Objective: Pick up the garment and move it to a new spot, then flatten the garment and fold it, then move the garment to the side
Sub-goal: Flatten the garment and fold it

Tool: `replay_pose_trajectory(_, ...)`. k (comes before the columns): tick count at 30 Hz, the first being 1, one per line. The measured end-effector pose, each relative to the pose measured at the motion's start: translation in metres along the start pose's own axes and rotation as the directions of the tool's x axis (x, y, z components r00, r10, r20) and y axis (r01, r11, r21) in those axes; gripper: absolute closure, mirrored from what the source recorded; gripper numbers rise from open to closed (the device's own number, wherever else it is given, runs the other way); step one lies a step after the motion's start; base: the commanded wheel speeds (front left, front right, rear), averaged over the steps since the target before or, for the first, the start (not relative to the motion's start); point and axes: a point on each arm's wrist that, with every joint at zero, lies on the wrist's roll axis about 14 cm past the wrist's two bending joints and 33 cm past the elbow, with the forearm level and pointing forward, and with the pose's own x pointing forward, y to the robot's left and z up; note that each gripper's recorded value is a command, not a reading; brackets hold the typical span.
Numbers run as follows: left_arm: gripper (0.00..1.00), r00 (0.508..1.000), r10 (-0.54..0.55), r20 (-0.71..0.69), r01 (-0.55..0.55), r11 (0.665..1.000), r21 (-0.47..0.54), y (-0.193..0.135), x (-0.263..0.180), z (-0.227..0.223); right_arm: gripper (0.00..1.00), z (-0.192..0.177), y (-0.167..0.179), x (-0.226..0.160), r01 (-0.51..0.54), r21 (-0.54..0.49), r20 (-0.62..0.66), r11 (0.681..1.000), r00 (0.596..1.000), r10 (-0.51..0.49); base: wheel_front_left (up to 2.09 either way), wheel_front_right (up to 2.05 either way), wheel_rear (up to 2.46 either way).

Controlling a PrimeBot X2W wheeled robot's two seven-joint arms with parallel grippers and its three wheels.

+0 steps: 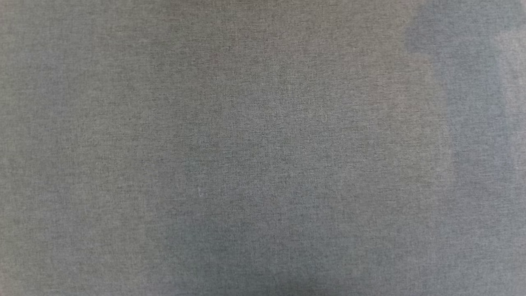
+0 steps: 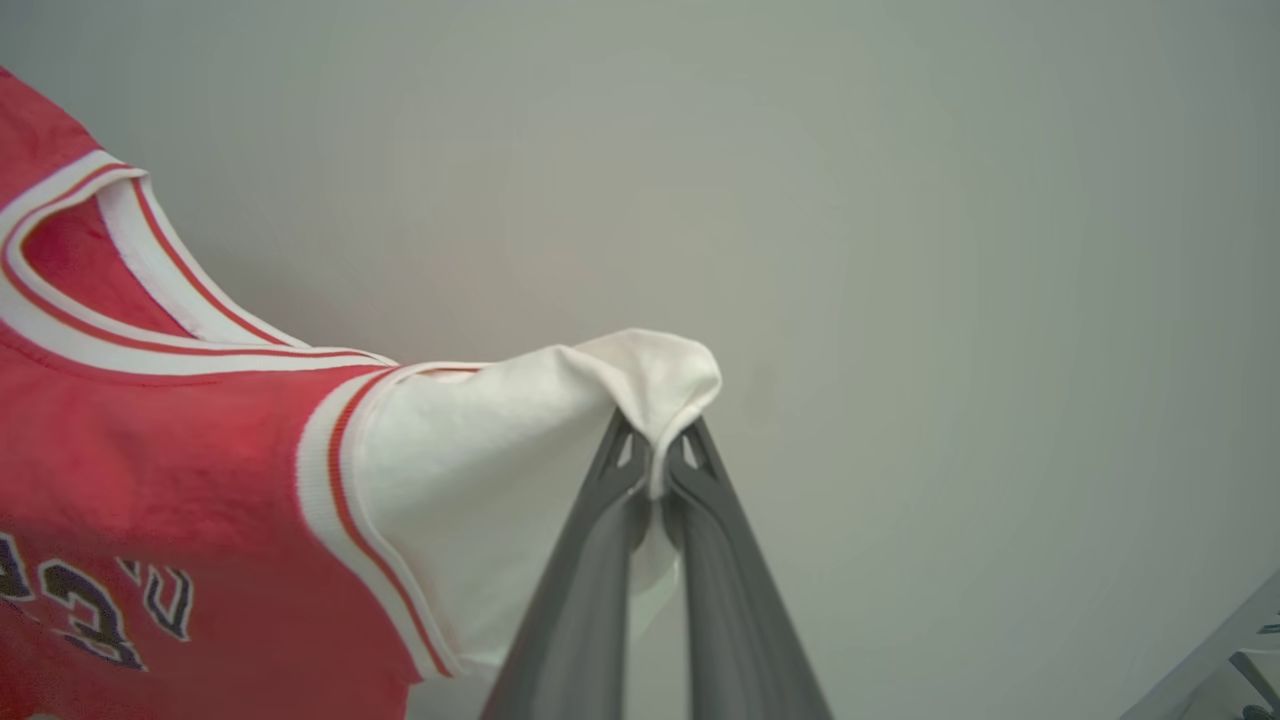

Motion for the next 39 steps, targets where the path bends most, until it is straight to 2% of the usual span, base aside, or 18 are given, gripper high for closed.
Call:
replay_pose_trajectory(5,1.00,0.999,0.012,-0.045,-0.015,0.999,-0.051,-0.002,-0.016,-0.032,1.00,-0.028,0.021,-0.009,-0.042,0.034,-0.036,0.999,0.998,0.043,0.00,0.00,0.00)
replay_pose_trajectory(11,1.00,0.986,0.015,-0.168,-0.037,0.992,-0.124,-0.013,-0.065,-0.088,1.00,-0.076,0.060,-0.044,-0.115,0.106,-0.119,0.988,0.985,0.127,0.00,0.00,0.00)
replay_pose_trajectory(15,1.00,0.967,0.022,-0.253,-0.062,0.986,-0.152,-0.016,-0.109,-0.116,1.00,-0.107,0.090,-0.082,-0.179,0.152,-0.190,0.972,0.960,0.207,0.00,0.00,0.00)
replay_pose_trajectory(21,1.00,0.928,0.027,-0.372,-0.108,0.974,-0.199,-0.028,-0.188,-0.146,1.00,-0.131,0.111,-0.143,-0.230,0.216,-0.258,0.949,0.924,0.282,0.00,0.00,0.00)
replay_pose_trajectory(26,1.00,0.875,0.022,-0.483,-0.164,0.954,-0.253,-0.053,-0.270,-0.163,1.00,-0.151,0.129,-0.208,-0.259,0.276,-0.332,0.926,0.878,0.345,0.00,0.00,0.00)
replay_pose_trajectory(30,1.00,0.828,0.040,-0.560,-0.252,0.918,-0.307,-0.071,-0.333,-0.166,1.00,-0.169,0.134,-0.264,-0.236,0.335,-0.409,0.912,0.836,0.366,0.00,0.00,0.00)
replay_pose_trajectory(33,1.00,0.782,0.041,-0.622,-0.287,0.909,-0.301,-0.083,-0.376,-0.169,1.00,-0.181,0.137,-0.303,-0.210,0.365,-0.463,0.907,0.804,0.373,0.00,0.00,0.00)
replay_pose_trajectory(39,1.00,0.711,0.057,-0.701,-0.362,0.884,-0.295,-0.098,-0.435,-0.168,1.00,-0.197,0.125,-0.361,-0.110,0.389,-0.542,0.915,0.776,0.324,0.00,0.00,0.00)
